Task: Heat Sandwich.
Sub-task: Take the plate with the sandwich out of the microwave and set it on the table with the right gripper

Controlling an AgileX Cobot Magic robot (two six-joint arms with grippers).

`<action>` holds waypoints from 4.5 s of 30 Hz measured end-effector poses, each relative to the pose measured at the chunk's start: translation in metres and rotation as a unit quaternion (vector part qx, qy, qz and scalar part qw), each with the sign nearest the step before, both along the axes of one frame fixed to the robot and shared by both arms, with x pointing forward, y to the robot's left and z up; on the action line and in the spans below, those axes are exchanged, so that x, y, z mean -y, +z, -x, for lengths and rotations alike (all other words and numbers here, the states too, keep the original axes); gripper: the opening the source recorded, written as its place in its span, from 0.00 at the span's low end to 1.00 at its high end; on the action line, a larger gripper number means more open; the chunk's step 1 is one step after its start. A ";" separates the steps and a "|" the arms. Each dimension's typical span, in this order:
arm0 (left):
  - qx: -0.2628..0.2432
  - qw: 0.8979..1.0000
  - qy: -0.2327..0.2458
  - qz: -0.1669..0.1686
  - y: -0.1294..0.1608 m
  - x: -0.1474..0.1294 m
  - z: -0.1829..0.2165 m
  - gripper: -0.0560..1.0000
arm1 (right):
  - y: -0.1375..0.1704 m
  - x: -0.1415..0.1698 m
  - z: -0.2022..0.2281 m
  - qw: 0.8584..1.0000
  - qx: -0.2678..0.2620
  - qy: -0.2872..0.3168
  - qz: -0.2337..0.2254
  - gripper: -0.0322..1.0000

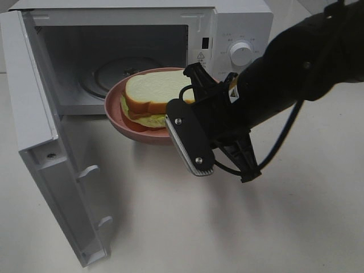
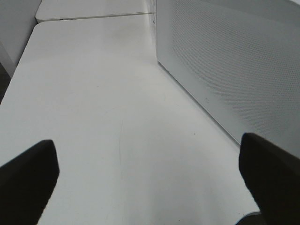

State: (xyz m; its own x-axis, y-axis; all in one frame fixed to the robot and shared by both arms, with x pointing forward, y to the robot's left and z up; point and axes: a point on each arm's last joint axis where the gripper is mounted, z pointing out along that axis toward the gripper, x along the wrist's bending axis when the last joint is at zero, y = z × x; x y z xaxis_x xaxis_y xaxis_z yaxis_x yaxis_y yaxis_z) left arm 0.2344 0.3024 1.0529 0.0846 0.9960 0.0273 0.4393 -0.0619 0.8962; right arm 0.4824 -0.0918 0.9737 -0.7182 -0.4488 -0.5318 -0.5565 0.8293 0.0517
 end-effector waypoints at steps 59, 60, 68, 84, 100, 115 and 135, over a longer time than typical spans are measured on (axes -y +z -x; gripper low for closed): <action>0.000 1.000 0.000 0.000 0.000 0.000 0.000 0.99 | 0.026 0.120 0.084 0.949 0.069 -0.307 0.001 0.14; 0.000 1.000 0.000 0.000 0.000 0.000 0.000 0.99 | 0.025 0.121 0.084 0.946 0.066 -0.318 0.000 0.14; 0.000 1.000 0.000 0.000 0.000 0.000 0.000 0.99 | 0.024 0.132 0.088 0.906 0.048 -0.421 0.002 0.14; 0.000 1.000 0.000 0.000 0.000 0.000 0.000 0.99 | 0.025 0.152 0.095 0.805 0.057 -0.591 0.001 0.14; 0.000 1.000 0.000 0.000 0.000 0.000 0.000 0.99 | 0.014 0.150 0.090 0.747 0.058 -0.663 -0.008 0.14; 0.000 1.000 0.000 0.000 0.000 0.000 0.000 0.99 | 0.005 0.136 0.042 0.675 0.077 -0.733 -0.025 0.14; 0.000 1.000 0.000 0.000 0.000 0.000 0.000 0.99 | -0.050 0.160 0.004 0.558 0.064 -0.827 0.010 0.14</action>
State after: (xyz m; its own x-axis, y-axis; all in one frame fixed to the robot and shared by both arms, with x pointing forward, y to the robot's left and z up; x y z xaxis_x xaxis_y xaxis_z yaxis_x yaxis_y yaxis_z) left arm 0.2344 0.3024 1.0529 0.0846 0.9960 0.0273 0.4393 -0.0619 0.8962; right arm 0.4781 -0.2521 0.9241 -0.1148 0.7659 -0.6326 0.9737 0.2128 0.0809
